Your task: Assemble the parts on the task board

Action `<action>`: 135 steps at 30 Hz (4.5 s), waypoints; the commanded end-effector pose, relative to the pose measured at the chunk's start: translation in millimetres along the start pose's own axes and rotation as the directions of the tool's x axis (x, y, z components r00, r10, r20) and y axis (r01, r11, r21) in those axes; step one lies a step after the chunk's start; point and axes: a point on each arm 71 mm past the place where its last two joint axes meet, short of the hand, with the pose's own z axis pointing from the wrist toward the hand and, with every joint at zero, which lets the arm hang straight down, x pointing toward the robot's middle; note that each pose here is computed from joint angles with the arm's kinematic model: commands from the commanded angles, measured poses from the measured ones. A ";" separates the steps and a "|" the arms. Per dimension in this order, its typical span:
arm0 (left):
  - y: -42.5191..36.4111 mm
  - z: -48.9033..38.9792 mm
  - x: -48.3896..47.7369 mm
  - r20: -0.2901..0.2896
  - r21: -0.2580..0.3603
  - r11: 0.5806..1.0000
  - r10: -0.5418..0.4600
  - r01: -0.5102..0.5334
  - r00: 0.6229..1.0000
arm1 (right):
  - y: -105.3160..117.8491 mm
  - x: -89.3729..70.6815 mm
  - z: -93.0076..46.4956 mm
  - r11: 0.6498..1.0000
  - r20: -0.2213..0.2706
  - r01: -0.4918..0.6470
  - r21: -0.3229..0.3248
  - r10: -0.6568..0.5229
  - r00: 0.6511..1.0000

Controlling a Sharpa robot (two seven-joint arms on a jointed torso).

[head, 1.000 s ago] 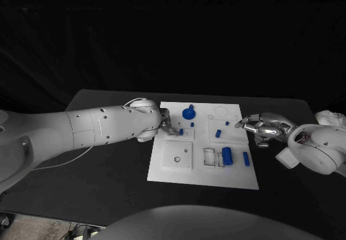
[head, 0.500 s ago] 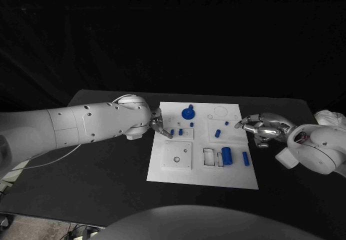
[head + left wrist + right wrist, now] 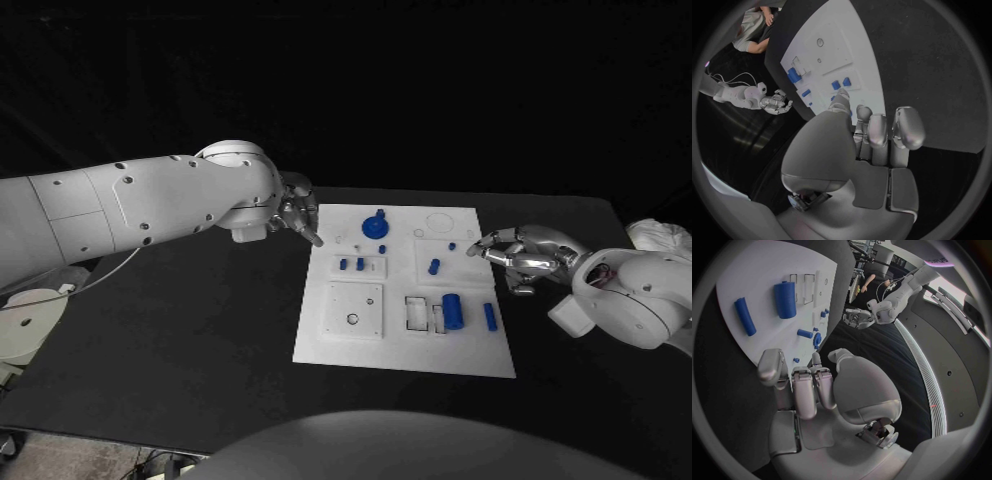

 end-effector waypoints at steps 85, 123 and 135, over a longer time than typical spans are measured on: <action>-99.4 78.8 62.5 0.321 0.387 0.827 0.293 -0.407 0.901 | 0.6 1.9 -1.1 0.999 -0.006 0.001 -0.052 -0.001 1.000; -100.1 89.6 75.1 0.316 0.399 0.810 0.318 -0.429 0.894 | -1.6 0.2 -2.8 0.999 -0.003 0.000 -0.043 0.000 1.000; -103.0 82.1 72.8 0.434 0.429 0.760 0.300 -0.488 0.849 | -2.1 -0.2 -3.4 0.999 -0.002 -0.001 -0.044 0.001 1.000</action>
